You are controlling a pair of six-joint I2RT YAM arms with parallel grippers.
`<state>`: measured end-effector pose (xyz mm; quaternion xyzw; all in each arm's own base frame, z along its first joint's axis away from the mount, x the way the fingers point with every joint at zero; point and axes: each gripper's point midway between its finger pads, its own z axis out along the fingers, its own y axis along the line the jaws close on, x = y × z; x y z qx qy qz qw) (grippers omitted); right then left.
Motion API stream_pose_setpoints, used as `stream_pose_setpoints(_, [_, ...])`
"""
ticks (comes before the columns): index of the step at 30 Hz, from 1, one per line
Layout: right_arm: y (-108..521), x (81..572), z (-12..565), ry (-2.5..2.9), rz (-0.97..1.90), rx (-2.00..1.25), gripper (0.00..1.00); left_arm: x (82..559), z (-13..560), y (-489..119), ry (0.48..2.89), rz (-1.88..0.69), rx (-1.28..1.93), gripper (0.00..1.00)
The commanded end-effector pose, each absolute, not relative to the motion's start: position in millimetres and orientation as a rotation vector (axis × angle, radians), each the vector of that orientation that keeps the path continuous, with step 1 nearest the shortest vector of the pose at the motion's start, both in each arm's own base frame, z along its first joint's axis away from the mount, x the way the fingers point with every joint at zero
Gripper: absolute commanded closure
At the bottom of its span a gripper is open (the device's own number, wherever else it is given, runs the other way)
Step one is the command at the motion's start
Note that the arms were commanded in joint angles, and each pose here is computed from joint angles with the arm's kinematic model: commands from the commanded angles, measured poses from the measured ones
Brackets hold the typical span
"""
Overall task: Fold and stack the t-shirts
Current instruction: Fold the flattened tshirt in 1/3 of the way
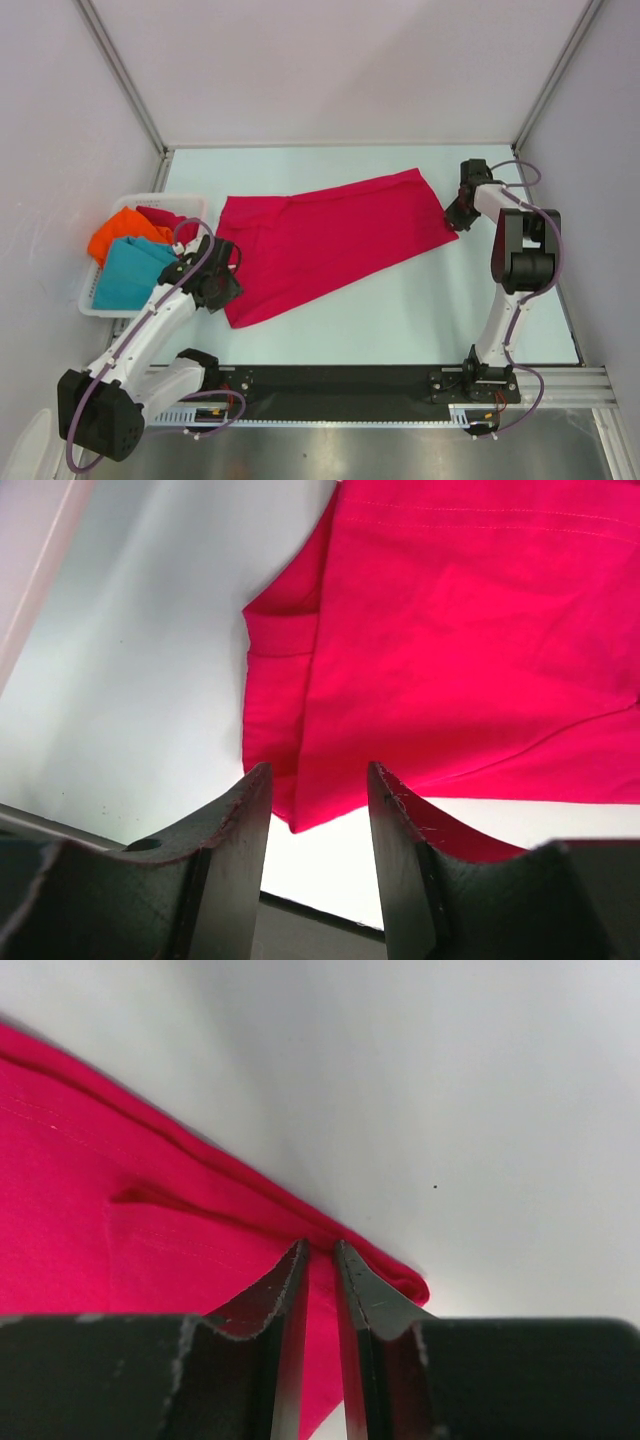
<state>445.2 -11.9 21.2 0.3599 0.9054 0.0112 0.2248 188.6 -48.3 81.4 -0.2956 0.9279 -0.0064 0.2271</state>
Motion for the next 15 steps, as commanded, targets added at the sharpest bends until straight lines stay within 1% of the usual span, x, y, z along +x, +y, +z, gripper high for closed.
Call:
stream_pose_setpoints(1, [-25, 421, 4, 2.511, -0.044, 1.079, 0.79, 204, 99, -57, 2.519, -0.084, -0.76, 0.52])
stream_pose_setpoints(8, [-53, 385, -4, 2.475, -0.208, 1.222, 0.81, 206, 103, -62, 2.516, -0.13, -0.735, 0.52])
stream_pose_setpoints(15, [-84, 355, 11, 2.359, -0.304, 1.353, 0.81, 206, 101, -66, 2.522, -0.164, -0.715, 0.52])
